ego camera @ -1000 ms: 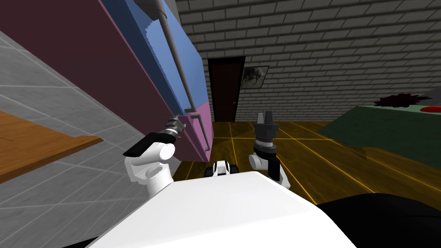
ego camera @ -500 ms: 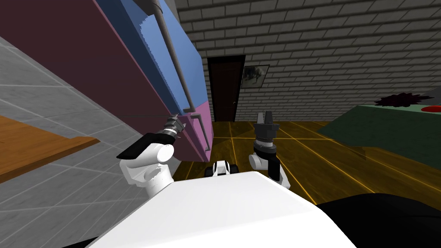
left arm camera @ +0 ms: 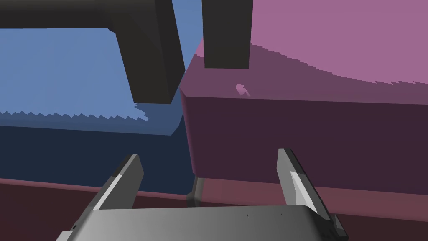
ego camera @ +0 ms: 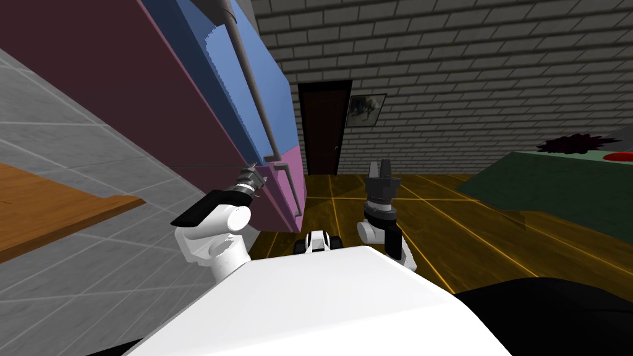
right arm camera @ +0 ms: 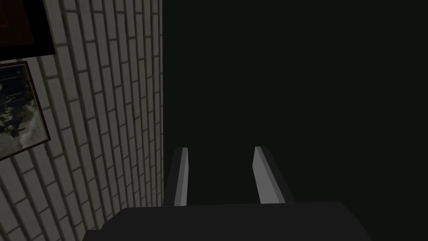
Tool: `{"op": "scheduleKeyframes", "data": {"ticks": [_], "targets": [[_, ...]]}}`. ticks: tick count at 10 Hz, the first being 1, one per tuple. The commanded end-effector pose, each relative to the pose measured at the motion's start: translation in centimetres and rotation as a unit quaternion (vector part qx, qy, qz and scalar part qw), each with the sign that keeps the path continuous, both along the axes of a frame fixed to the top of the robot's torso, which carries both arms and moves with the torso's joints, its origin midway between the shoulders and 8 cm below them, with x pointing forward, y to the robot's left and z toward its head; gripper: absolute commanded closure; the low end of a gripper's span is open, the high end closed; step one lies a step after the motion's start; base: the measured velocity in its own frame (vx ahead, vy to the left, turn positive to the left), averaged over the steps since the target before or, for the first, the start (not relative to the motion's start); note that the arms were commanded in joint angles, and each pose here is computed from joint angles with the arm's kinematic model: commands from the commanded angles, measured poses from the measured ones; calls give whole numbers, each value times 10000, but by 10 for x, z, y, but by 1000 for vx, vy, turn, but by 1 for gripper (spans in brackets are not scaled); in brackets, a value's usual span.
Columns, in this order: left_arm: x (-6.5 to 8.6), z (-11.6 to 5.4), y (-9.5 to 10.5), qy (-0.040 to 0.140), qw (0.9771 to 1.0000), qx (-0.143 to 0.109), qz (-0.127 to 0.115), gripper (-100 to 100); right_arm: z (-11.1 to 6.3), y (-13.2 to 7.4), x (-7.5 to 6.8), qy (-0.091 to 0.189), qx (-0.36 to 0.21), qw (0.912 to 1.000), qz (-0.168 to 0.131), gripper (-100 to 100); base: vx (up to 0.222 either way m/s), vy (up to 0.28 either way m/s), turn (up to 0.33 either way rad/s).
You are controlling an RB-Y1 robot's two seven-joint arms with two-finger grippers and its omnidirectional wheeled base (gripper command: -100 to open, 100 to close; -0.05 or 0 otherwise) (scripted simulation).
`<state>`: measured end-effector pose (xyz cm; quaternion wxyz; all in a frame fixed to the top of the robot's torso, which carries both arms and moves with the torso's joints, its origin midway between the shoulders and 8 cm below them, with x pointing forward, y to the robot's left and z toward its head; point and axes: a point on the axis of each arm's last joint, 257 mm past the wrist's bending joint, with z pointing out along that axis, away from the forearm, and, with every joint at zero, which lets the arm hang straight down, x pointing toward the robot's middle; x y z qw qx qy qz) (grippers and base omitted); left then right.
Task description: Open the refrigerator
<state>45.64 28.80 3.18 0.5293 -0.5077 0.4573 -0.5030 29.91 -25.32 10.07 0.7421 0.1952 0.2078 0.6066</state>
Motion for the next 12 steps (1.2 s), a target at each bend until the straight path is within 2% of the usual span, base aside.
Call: {"op": "scheduleKeyframes", "data": {"ticks": [1, 6, 7, 9, 12], "targets": [[-6, 29, -7, -369, 9993, 2, -81, -100, 0, 0, 0, 0, 0, 10000, 0, 0, 10, -7, 8], [-6, 29, -7, -369, 9993, 2, -81, -100, 0, 0, 0, 0, 0, 10000, 0, 0, 3, -4, -1], [-11, 37, -9, -461, 9989, -11, -95, -100, 0, 0, 0, 0, 0, 10000, 0, 0, -4, 7, -2], [-15, 43, -11, -522, 9986, -19, -103, -100, 0, 0, 0, 0, 0, 10000, 0, 0, 6, -8, 0], [-15, 43, -11, -522, 9986, -19, -103, -100, 0, 0, 0, 0, 0, 10000, 0, 0, 12, -2, -6]]}}
